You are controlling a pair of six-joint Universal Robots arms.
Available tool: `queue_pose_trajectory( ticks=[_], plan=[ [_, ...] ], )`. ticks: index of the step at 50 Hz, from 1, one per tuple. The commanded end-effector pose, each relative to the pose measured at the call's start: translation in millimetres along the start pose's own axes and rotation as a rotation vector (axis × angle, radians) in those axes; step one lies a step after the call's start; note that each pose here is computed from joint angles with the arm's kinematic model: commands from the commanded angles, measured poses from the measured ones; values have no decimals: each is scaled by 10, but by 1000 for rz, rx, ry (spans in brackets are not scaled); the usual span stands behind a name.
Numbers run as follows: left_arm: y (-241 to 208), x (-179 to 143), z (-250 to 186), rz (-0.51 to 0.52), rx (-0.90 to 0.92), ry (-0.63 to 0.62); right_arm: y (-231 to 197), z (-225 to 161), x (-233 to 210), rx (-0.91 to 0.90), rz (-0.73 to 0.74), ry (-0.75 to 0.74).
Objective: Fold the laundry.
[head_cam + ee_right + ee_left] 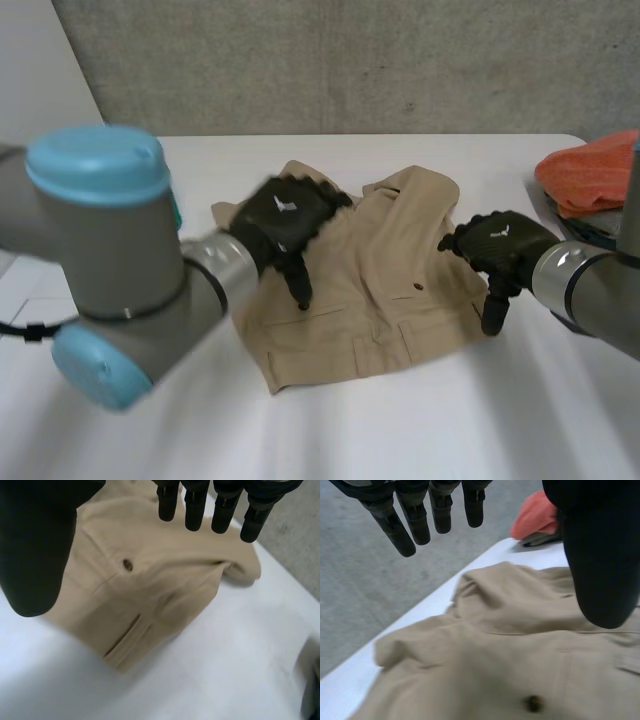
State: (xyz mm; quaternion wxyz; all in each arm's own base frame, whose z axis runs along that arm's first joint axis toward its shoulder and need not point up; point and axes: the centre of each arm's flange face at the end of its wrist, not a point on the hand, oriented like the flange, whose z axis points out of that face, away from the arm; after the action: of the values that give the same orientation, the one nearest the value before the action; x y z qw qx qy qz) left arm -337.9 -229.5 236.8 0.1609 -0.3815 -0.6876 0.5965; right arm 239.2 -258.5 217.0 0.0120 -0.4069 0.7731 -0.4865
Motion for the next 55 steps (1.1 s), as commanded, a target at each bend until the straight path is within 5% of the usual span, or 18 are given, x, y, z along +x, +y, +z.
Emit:
queue_pose_trajectory(
  ticks=[1, 8, 16, 27, 40, 46, 55],
  plan=[
    [40, -692, 397, 79, -34, -14, 194, 107, -252, -3, -46, -6],
    [317, -1200, 739, 180, -108, -36, 328, 300, -423, 102, -107, 5],
    [907, -1564, 1118, 411, -175, -51, 452, 496, -517, 119, -112, 31],
    [1181, -1652, 1381, 502, -129, -114, 552, 630, -560, 92, -98, 19],
    [1250, -1342, 1462, 654, -128, -60, 385, 620, -263, 171, -62, 115],
    [1008, -1272, 1318, 642, -155, -86, 160, 690, 113, 254, -99, 209],
    [564, -987, 769, 384, -157, -95, -359, 1243, 1040, 591, -246, 253]
  ],
)
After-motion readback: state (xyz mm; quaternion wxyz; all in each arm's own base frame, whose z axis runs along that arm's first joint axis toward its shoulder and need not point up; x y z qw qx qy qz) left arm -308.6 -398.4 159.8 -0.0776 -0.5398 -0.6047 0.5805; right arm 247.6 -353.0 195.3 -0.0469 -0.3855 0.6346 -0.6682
